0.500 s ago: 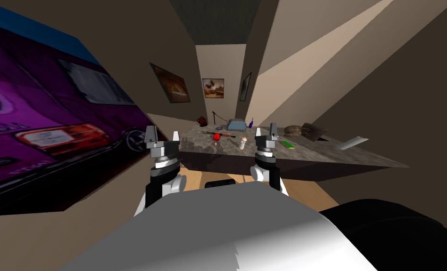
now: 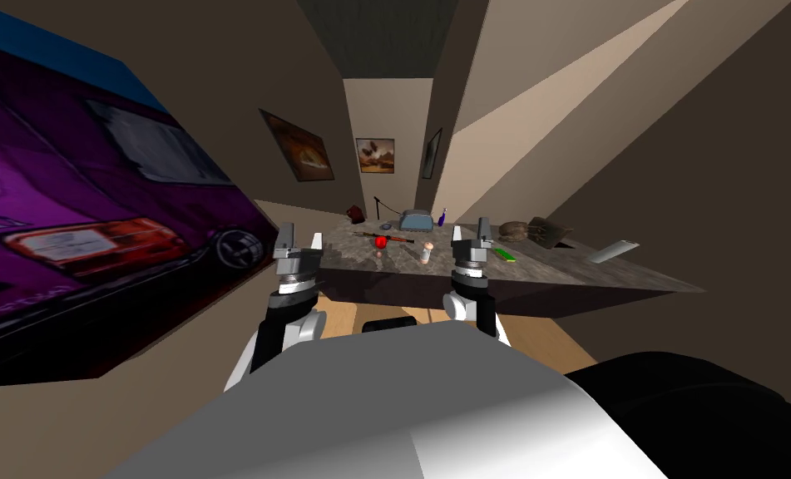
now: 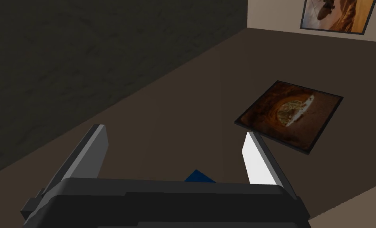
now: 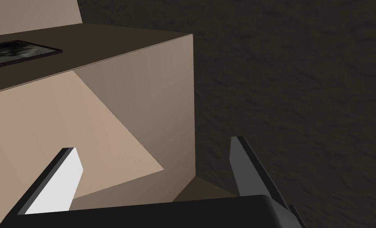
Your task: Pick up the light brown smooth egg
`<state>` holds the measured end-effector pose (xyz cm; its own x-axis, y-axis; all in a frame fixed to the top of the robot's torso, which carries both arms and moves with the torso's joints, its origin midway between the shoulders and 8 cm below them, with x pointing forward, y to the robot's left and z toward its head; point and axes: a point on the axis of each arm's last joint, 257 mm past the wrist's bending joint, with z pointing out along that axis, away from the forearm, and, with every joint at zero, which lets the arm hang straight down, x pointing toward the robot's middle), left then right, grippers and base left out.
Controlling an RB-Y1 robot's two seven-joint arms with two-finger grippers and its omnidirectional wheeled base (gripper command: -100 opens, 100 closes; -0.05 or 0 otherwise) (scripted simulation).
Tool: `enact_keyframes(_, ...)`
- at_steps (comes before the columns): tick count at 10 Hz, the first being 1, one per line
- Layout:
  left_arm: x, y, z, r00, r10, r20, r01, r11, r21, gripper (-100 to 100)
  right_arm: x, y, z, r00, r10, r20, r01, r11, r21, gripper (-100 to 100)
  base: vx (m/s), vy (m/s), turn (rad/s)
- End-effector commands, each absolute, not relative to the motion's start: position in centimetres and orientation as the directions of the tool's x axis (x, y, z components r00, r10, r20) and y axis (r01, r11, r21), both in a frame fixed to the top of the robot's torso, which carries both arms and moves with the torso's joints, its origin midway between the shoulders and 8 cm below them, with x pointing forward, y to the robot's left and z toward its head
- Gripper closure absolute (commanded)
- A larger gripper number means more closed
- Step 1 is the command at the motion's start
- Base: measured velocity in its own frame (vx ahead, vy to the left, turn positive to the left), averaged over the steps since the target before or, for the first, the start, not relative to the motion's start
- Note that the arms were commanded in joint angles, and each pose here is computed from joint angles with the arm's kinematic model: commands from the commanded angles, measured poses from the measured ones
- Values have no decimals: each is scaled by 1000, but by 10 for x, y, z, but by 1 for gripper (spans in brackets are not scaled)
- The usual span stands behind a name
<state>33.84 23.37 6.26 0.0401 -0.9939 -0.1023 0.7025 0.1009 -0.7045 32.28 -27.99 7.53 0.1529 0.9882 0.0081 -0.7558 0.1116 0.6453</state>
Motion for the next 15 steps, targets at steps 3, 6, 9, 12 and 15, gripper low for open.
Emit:
enact_keyframes(3, 352, 230, 53, 29, -989, -146, 659, 128, -741, -100, 323, -280, 75, 153, 988, 8, -756, 112, 645, 0, -22, -61, -34)
enact_keyframes(6, 368, 227, 42, 25, -983, -184, 605, 162, -780, -100, 323, -280, 75, 153, 988, 8, -756, 112, 645, 0, -18, -62, -45)
enact_keyframes(9, 382, 228, 31, 28, -978, -205, 554, 186, -811, -100, 323, -280, 75, 153, 988, 8, -756, 112, 645, 0, -19, -65, -35)
enact_keyframes(12, 396, 230, 18, 32, -974, -224, 497, 210, -842, -100, 323, -280, 75, 153, 988, 8, -756, 112, 645, 0, -14, -67, -41)
enact_keyframes(15, 406, 233, 5, 34, -972, -234, 443, 224, -868, -100, 323, -280, 75, 153, 988, 8, -756, 112, 645, 0, -1, -65, -24)
